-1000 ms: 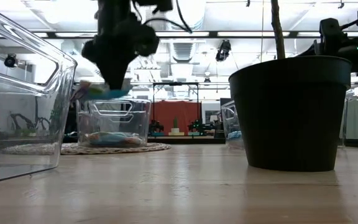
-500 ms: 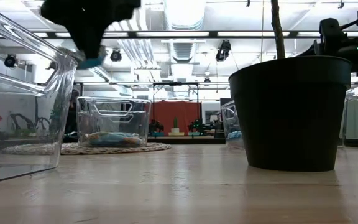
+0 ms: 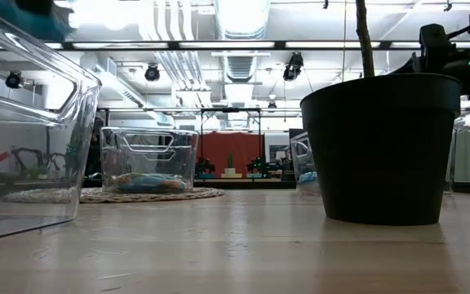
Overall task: Pick and place Granola Bars by type
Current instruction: Put the blue granola bar into the bottom left transparent bin
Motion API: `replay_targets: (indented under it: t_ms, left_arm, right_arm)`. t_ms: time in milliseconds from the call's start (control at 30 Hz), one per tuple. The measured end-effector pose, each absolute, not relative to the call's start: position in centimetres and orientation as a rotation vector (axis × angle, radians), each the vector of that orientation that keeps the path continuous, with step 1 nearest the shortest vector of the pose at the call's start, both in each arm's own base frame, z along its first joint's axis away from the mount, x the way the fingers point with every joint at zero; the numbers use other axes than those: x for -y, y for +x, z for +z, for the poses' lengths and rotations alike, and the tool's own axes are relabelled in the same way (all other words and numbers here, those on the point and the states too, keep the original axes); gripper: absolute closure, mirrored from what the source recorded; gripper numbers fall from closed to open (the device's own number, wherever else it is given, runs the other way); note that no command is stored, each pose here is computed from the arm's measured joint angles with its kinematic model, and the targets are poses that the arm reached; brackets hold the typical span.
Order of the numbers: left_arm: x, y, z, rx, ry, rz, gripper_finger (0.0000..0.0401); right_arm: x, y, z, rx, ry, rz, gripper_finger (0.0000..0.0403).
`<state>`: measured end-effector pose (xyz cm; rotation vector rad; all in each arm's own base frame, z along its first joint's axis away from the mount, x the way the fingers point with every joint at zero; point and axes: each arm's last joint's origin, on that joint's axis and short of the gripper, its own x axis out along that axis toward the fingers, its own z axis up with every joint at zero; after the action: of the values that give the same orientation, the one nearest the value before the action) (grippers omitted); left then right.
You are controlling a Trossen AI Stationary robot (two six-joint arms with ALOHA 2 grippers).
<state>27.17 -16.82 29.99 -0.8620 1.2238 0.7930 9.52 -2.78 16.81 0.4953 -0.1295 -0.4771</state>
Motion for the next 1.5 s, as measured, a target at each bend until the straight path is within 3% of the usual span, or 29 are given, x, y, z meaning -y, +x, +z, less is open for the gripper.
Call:
replay_targets:
  t_ms: [167,367,600,1500]
  left_arm:
    - [19.2,26.7,30.1,-1.220,-0.908,0.677,0.0401]
    - [20.6,26.0,29.4,-1.272,-0.896,0.675,0.0401]
    - [20.8,25.7,26.9,-1.381,-0.887,0.679,0.0401]
    - [20.0,24.3,19.2,-1.467,-0.867,0.683,0.0401]
  right_arm:
    - [2.8,9.5,16.8,0.129,0.495,-0.477,0.0280]
    - [2.8,9.5,16.8,0.130,0.495,-0.477,0.0274]
    - [2.8,9.5,16.8,0.129,0.495,-0.477,0.0268]
    - [2.8,9.5,16.8,0.130,0.495,-0.477,0.0272]
